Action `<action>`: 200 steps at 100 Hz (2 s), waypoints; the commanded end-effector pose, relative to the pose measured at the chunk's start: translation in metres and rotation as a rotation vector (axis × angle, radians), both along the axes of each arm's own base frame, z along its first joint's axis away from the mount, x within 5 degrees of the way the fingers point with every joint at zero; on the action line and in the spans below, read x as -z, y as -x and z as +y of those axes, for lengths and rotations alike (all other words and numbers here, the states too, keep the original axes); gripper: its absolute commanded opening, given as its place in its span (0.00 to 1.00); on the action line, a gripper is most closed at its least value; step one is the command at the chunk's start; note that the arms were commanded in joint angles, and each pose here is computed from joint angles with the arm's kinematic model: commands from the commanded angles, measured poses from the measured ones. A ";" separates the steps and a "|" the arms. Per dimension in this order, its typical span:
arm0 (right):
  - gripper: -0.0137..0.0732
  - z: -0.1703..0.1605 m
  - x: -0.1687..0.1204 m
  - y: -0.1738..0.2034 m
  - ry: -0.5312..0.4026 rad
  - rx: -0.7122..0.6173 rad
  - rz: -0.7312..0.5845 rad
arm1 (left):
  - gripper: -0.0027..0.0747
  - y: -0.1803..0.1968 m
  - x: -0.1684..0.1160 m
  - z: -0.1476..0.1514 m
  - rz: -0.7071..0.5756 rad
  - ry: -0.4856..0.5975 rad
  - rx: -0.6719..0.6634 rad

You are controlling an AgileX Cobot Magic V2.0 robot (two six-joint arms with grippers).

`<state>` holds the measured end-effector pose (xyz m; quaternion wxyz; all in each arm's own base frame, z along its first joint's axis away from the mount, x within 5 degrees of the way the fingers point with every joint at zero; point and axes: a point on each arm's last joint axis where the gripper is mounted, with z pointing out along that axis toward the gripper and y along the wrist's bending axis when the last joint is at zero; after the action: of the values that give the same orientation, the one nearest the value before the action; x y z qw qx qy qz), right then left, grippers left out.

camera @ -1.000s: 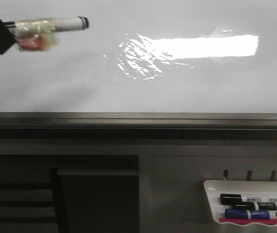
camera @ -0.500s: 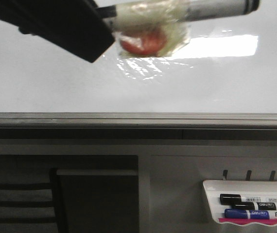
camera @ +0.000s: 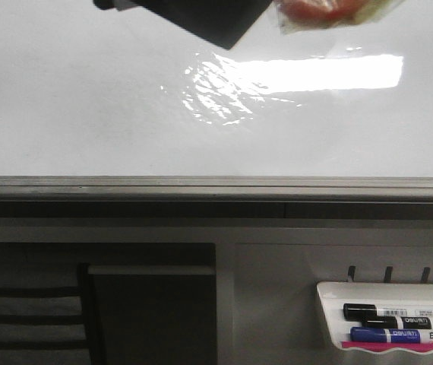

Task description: Write number 7 on whiteboard

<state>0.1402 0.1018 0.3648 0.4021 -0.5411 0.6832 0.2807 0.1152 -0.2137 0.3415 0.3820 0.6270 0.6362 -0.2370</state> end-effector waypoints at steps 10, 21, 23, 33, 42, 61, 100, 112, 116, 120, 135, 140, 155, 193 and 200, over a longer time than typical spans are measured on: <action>0.56 0.003 -0.010 0.000 -0.062 -0.009 -0.029 | 0.01 0.001 -0.022 0.000 -0.034 0.115 -0.027; 0.56 0.005 -0.009 -0.001 -0.060 -0.017 -0.032 | 0.01 0.001 -0.023 -0.001 -0.033 0.134 -0.037; 0.56 0.006 -0.008 -0.002 -0.059 -0.015 -0.036 | 0.01 0.001 -0.023 -0.001 -0.035 0.137 -0.039; 0.56 0.011 -0.006 -0.005 -0.058 -0.022 -0.033 | 0.01 0.000 -0.024 -0.001 -0.035 0.141 -0.042; 0.56 0.013 -0.006 -0.006 -0.056 -0.021 -0.043 | 0.01 0.000 -0.024 -0.001 -0.035 0.141 -0.042; 0.49 0.012 -0.003 -0.007 -0.021 -0.019 -0.056 | 0.01 0.000 -0.024 -0.001 -0.035 0.141 -0.042; 0.27 0.012 -0.003 -0.007 -0.021 -0.019 -0.056 | 0.01 0.000 -0.024 -0.001 -0.041 0.148 -0.047; 0.18 0.012 -0.003 -0.007 -0.021 -0.019 -0.056 | 0.02 0.000 -0.024 -0.001 -0.033 0.149 -0.051; 0.15 0.012 -0.003 -0.007 -0.021 -0.019 -0.056 | 0.06 0.000 -0.024 -0.001 -0.033 0.149 -0.051; 0.12 0.012 -0.003 -0.007 -0.021 -0.019 -0.056 | 0.13 0.000 -0.024 -0.001 -0.034 0.148 -0.051; 0.09 0.011 -0.003 -0.008 -0.010 -0.016 -0.062 | 0.49 -0.003 -0.024 0.000 -0.071 0.135 -0.056; 0.09 0.010 -0.003 -0.008 0.005 0.004 -0.063 | 0.59 -0.003 -0.025 0.002 -0.097 0.123 -0.052; 0.09 -0.002 -0.014 -0.015 0.123 0.174 -0.038 | 0.60 -0.005 -0.037 0.020 -0.103 0.163 -0.121; 0.10 -0.019 -0.038 -0.024 0.084 0.561 0.101 | 0.60 -0.014 -0.043 0.100 0.084 0.061 -0.469; 0.10 -0.019 -0.032 -0.028 0.042 0.616 0.131 | 0.60 -0.017 -0.041 0.112 0.129 0.039 -0.540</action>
<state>0.1656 0.0829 0.3871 0.3661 -0.3493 0.8490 0.1523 0.1313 -0.1164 0.3696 0.3908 0.4628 0.7764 -0.1741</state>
